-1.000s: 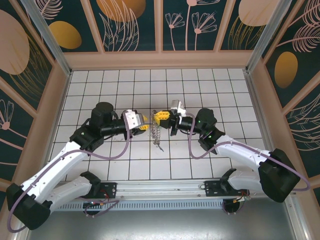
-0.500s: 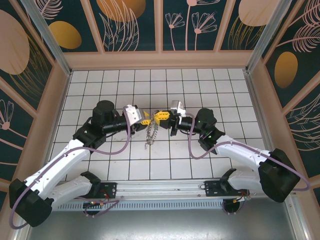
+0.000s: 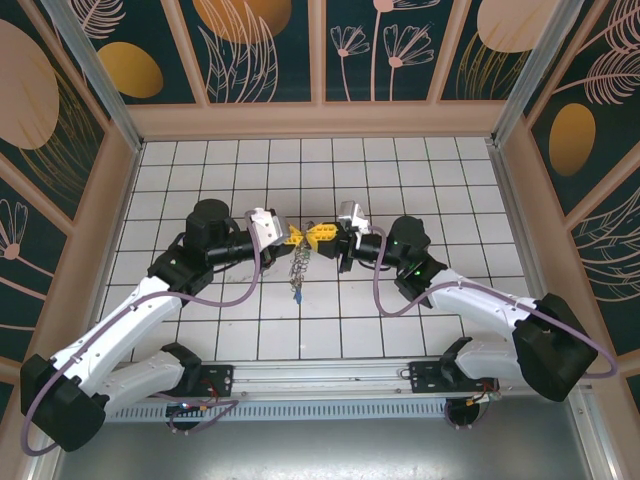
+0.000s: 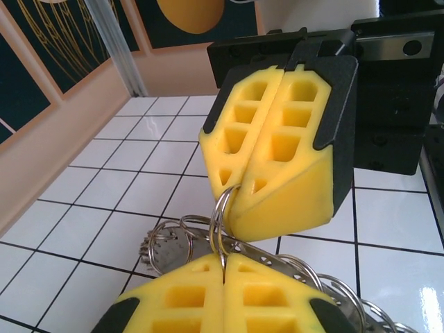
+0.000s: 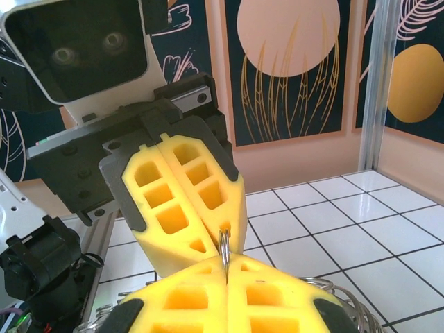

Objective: Put the keys on the keyring

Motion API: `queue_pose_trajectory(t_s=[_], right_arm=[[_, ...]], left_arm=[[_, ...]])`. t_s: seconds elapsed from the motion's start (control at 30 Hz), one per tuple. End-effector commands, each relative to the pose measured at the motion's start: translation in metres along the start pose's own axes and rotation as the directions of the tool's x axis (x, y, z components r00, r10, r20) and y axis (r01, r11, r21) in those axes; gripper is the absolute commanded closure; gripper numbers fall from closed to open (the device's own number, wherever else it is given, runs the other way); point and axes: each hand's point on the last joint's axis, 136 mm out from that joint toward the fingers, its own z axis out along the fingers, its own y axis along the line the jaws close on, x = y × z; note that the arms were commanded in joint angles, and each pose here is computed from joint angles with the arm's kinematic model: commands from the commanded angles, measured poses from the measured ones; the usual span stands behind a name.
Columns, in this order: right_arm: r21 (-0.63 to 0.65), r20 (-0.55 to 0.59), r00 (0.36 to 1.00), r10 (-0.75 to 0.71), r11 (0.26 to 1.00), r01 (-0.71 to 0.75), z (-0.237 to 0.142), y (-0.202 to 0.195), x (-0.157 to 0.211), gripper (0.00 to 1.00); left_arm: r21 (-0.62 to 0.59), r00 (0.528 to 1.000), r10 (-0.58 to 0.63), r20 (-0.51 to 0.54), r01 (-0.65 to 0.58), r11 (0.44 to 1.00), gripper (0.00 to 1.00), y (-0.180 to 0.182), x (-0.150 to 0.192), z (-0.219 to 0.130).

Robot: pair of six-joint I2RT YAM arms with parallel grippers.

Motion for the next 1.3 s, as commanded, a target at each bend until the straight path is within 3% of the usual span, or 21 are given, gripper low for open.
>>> queue_pose_trajectory(t_s=[0.0, 0.23, 0.83, 0.87, 1.03, 1.27], right_arm=[[-0.013, 0.121, 0.991, -0.052, 0.998, 0.054, 0.001, 0.006, -0.037, 1.0], [0.022, 0.237, 0.972, 0.008, 1.0, -0.013, -0.005, 0.005, -0.055, 1.0], [0.054, 0.22, 0.973, 0.073, 0.995, -0.087, 0.014, 0.001, -0.031, 1.0], [0.051, 0.217, 0.973, 0.074, 0.995, -0.087, 0.015, 0.001, -0.03, 1.0], [0.058, 0.19, 0.981, 0.047, 0.997, -0.059, 0.014, 0.001, -0.026, 1.0], [0.035, 0.185, 0.982, 0.038, 0.998, -0.046, 0.006, 0.002, -0.026, 1.0]], left_arm=[[0.017, 1.0, 0.02, 0.003, -0.02, 1.0, 1.0, -0.002, -0.001, 0.001], [0.045, 1.0, 0.022, 0.003, -0.022, 0.999, 1.0, -0.007, 0.002, 0.003], [0.174, 0.999, 0.017, 0.042, -0.024, 0.984, 1.0, -0.032, -0.009, 0.014], [0.167, 0.999, 0.013, 0.048, -0.021, 0.986, 0.99, -0.032, -0.011, 0.013], [0.012, 0.997, 0.046, 0.065, -0.047, 0.999, 0.72, -0.018, -0.015, -0.006], [-0.036, 0.999, 0.034, 0.016, -0.033, 0.999, 0.67, -0.013, -0.011, -0.027]])
